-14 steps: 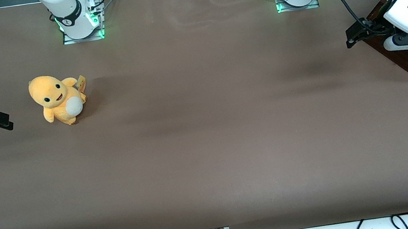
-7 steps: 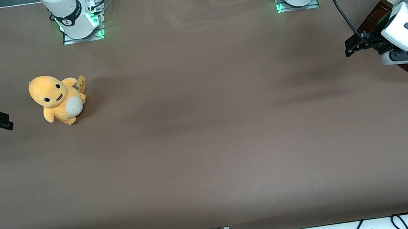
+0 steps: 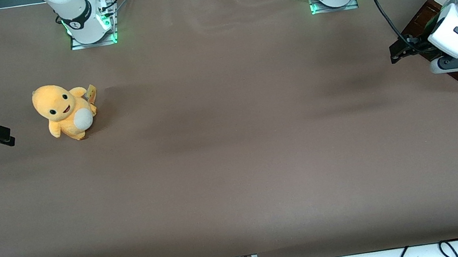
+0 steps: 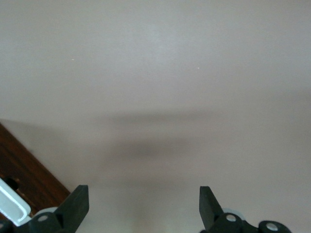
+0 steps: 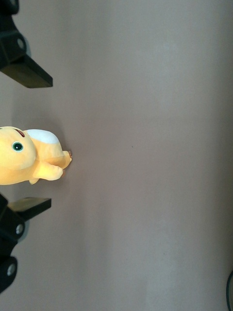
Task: Open lower drawer with left arm only
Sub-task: 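Swing the left gripper toward the white handle on the lower wooden drawer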
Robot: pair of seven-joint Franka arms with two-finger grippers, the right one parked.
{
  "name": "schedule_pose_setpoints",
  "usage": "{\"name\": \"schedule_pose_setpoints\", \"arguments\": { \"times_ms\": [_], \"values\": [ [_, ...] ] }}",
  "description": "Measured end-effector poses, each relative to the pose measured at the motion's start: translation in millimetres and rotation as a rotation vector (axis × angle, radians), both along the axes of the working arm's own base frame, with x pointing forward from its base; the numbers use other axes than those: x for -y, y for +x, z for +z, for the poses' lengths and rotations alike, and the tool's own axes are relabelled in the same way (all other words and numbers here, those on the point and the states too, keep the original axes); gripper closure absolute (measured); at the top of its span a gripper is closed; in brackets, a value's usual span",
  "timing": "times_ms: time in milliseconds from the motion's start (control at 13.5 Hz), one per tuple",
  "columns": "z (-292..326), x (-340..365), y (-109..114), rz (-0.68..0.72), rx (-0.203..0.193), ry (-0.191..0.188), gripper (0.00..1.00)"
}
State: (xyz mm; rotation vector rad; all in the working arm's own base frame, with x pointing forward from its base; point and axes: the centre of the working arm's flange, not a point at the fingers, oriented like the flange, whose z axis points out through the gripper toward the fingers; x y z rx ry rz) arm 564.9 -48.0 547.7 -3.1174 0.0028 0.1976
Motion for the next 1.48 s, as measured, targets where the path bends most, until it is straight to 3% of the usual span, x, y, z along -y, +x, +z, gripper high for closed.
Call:
{"name": "schedule_pose_setpoints", "arguments": {
  "times_ms": [222,518,739,887,1109,1405,1479],
  "values": [
    [-1,27,-7,0.024,-0.011,0.134,0.0],
    [-6,65,-30,0.124,-0.058,0.386,0.0],
    [-26,69,-40,0.231,-0.136,0.512,0.0],
    [-48,56,-31,0.27,-0.157,0.632,0.0],
    [-95,38,-20,0.298,-0.237,0.821,0.0],
    [-148,20,-10,0.377,-0.284,0.956,0.0],
    [-155,13,-12,0.395,-0.314,1.004,0.0]
  ]
}}
